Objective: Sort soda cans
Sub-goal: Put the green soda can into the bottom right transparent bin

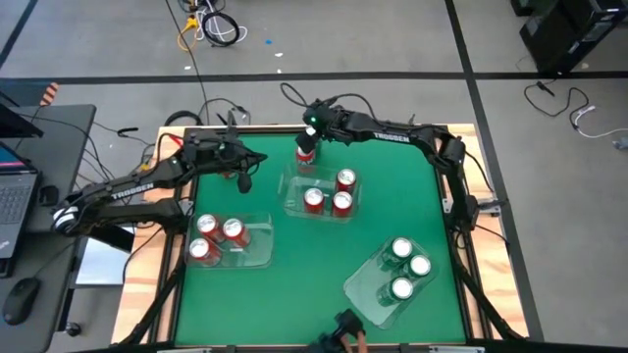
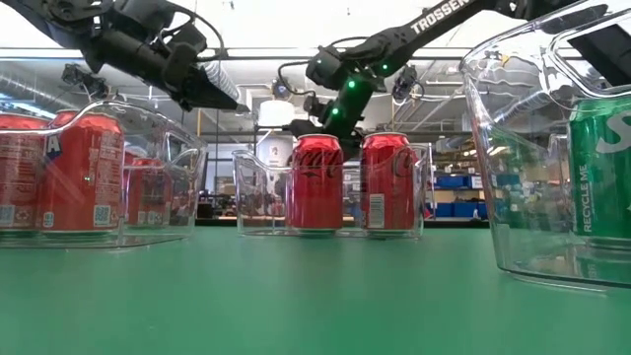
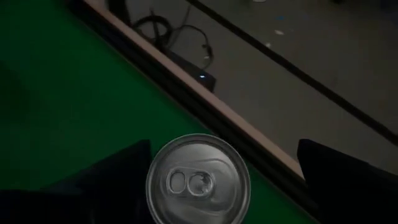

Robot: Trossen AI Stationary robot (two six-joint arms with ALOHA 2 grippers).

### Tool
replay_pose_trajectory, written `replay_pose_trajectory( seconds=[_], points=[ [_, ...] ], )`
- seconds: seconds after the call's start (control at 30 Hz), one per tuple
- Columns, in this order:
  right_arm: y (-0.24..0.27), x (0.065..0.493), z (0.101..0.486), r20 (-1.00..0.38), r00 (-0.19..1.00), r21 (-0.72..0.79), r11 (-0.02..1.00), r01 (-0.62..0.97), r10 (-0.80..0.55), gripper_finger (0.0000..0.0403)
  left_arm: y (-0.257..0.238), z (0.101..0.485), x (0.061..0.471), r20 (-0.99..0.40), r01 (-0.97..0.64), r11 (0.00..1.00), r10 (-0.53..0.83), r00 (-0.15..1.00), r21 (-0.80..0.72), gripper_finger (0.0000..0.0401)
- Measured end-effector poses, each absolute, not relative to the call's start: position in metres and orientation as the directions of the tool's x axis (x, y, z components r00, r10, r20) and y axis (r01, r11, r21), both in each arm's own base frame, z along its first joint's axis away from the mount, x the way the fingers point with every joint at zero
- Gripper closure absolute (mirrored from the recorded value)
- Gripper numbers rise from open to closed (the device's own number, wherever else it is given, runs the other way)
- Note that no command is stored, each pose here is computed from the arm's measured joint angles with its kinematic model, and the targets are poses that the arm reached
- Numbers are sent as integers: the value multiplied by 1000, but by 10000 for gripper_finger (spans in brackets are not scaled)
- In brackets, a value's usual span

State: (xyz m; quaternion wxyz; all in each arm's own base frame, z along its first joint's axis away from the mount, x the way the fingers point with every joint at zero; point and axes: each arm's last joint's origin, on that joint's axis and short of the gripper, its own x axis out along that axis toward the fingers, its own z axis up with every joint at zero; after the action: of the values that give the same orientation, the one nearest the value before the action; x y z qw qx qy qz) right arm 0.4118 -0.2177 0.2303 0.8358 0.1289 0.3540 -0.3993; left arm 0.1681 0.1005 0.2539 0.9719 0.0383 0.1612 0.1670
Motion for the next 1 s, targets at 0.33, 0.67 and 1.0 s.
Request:
replay_pose_trajectory(
  seconds=[0.33,0.67,1.0],
  points=[
    [-221,408,226,-735,436,-14,654,756,-520,9,100,254,169,-297,-306,944,330,896,126,397],
    [-231,409,210,-759,437,48,629,776,-482,17,100,254,169,-302,-302,945,325,896,123,397],
    [-230,408,215,-750,460,67,638,767,-475,169,100,253,168,-304,-298,947,321,897,123,397]
  ],
)
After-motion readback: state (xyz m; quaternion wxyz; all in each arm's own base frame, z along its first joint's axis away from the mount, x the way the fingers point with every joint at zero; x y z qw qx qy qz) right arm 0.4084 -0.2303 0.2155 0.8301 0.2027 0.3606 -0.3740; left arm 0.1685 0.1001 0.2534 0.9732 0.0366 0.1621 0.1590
